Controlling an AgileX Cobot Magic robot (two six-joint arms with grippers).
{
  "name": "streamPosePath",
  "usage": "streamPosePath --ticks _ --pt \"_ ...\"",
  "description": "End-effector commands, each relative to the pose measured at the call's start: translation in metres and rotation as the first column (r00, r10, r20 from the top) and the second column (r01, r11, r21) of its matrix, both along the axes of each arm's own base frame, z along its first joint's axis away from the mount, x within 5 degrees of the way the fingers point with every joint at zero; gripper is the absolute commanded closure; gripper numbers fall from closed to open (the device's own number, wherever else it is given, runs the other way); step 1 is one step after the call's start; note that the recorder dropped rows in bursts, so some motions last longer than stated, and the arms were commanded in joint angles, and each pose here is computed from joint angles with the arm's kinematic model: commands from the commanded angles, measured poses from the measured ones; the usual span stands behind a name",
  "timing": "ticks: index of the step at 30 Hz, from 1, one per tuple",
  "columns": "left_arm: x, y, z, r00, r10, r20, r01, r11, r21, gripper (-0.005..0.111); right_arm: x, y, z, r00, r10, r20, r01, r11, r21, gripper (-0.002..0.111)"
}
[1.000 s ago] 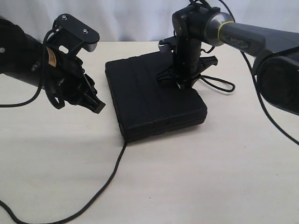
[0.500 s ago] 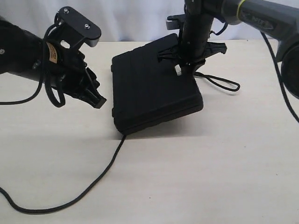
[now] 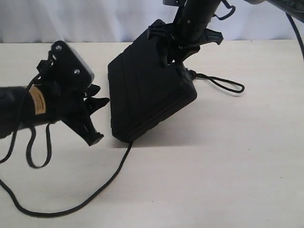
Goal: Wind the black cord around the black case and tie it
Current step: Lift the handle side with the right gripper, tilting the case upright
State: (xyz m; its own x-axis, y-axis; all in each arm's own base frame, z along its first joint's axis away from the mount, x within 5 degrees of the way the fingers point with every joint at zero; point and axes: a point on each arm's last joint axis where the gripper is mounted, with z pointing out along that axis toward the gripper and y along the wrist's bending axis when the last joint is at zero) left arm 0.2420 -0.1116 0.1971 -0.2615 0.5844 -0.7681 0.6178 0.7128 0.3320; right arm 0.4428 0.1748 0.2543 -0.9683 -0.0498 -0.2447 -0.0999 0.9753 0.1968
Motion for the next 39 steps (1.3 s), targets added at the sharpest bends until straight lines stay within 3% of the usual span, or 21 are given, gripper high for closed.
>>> streamPosePath --ticks 1,7,11,12,14,19,22,26,33,39 --pt "-0.030 0.002 -0.005 0.978 -0.087 0.188 0.112 0.986 -0.123 0.075 -0.005 0.008 0.020 1.000 -0.002 0.027 -0.001 0.992 0.124 0.104" --pt "-0.046 0.002 -0.014 0.963 -0.152 0.221 0.184 0.974 -0.133 0.074 -0.003 0.018 0.029 0.998 -0.027 0.054 0.012 0.965 0.263 0.104" --pt "-0.045 0.002 -0.013 0.961 -0.152 0.232 0.187 0.972 -0.139 0.056 -0.003 0.020 0.031 0.998 -0.030 0.061 0.011 0.957 0.289 0.104" --pt "-0.045 0.002 -0.013 0.961 -0.151 0.231 0.187 0.972 -0.141 0.044 -0.003 0.020 0.031 0.998 -0.030 0.061 0.011 0.957 0.289 0.104" --pt "-0.046 0.001 -0.014 0.961 -0.166 0.223 0.200 0.970 -0.140 0.036 -0.003 0.022 0.032 0.998 -0.034 0.057 0.014 0.949 0.315 0.104" --pt "-0.040 -0.018 -0.030 0.938 -0.270 0.216 0.298 0.948 -0.109 0.035 -0.003 0.026 0.037 0.997 -0.045 0.056 0.021 0.928 0.372 0.104" --pt "-0.019 -0.023 -0.039 0.962 -0.197 0.189 0.221 0.968 -0.116 0.035 -0.004 0.026 0.038 0.997 -0.048 0.058 0.022 0.924 0.383 0.104" --pt "-0.012 -0.018 -0.034 0.978 -0.082 0.192 0.116 0.978 -0.172 0.035 -0.002 0.025 0.044 0.993 -0.027 0.114 -0.018 0.924 0.382 0.104" --pt "-0.014 -0.018 -0.021 0.963 -0.091 0.252 0.138 0.975 -0.176 0.035 -0.010 0.014 0.075 0.982 -0.044 0.184 -0.033 0.918 0.395 0.104" --pt "-0.014 -0.016 -0.025 0.973 -0.091 0.211 0.124 0.980 -0.153 0.036 -0.012 0.014 0.081 0.980 -0.048 0.195 -0.037 0.912 0.408 0.104"
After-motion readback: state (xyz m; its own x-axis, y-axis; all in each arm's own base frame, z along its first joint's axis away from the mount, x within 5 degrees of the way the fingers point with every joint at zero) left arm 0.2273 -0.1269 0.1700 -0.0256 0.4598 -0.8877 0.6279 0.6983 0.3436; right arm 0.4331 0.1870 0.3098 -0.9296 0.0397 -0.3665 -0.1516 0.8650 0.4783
